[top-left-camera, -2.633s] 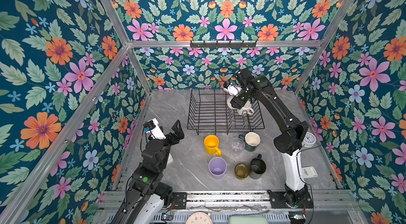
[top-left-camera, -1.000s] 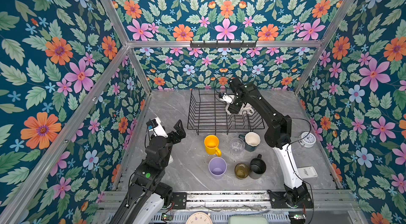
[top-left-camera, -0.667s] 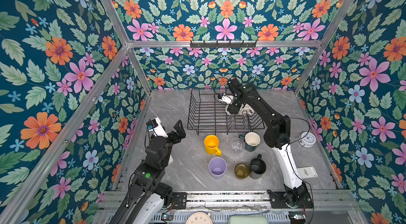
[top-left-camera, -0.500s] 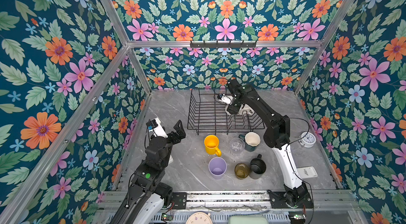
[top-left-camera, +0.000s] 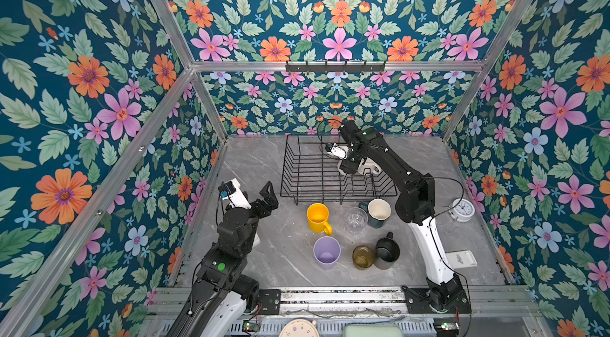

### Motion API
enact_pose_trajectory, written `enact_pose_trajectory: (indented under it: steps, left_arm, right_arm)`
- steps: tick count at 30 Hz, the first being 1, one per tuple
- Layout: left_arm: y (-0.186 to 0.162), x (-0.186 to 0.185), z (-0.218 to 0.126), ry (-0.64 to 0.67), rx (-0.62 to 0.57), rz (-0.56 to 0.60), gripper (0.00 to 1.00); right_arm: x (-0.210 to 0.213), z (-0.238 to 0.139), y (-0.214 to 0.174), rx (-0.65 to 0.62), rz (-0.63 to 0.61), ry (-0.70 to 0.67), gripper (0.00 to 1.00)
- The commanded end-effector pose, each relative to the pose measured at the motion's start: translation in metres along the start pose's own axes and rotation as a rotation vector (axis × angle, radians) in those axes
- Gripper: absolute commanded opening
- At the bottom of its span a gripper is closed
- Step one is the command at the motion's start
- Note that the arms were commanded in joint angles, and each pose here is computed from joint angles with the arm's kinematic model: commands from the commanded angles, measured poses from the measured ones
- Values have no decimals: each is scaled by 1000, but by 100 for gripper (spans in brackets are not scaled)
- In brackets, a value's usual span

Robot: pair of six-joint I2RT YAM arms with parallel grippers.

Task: Load the cups into the dish rack
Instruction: 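Lower the white octagonal mug upside down into the rack with the right gripper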

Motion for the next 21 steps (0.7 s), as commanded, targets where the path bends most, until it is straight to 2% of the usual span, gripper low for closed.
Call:
enact_pose_trajectory:
  steps: [1, 7, 16, 21]
  left_arm:
    - [2, -1, 0, -3, -9, -2, 100]
    - [1, 0, 0, -2, -8, -3, 100]
    - [1, 0, 0, -2, -8, -6, 100]
    - [1, 1, -1, 2, -8, -5, 100]
  right_arm:
    - [6, -3, 6, -28, -6, 27, 79]
    - [4, -3, 7, -36, -1, 17, 84]
    - [0, -4, 8, -40, 19, -2, 86]
    - [-3, -23, 19, -123, 71, 0, 86]
Point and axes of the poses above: each gripper's point midway between its finger pads, its own z axis out along the fingers, its own x axis along the line the jaws close on, y = z × x, the point moved 5 cm from there along -z, back along the fingers, and after that the axes turned 10 degrees about -z, right-handed, at the moved point
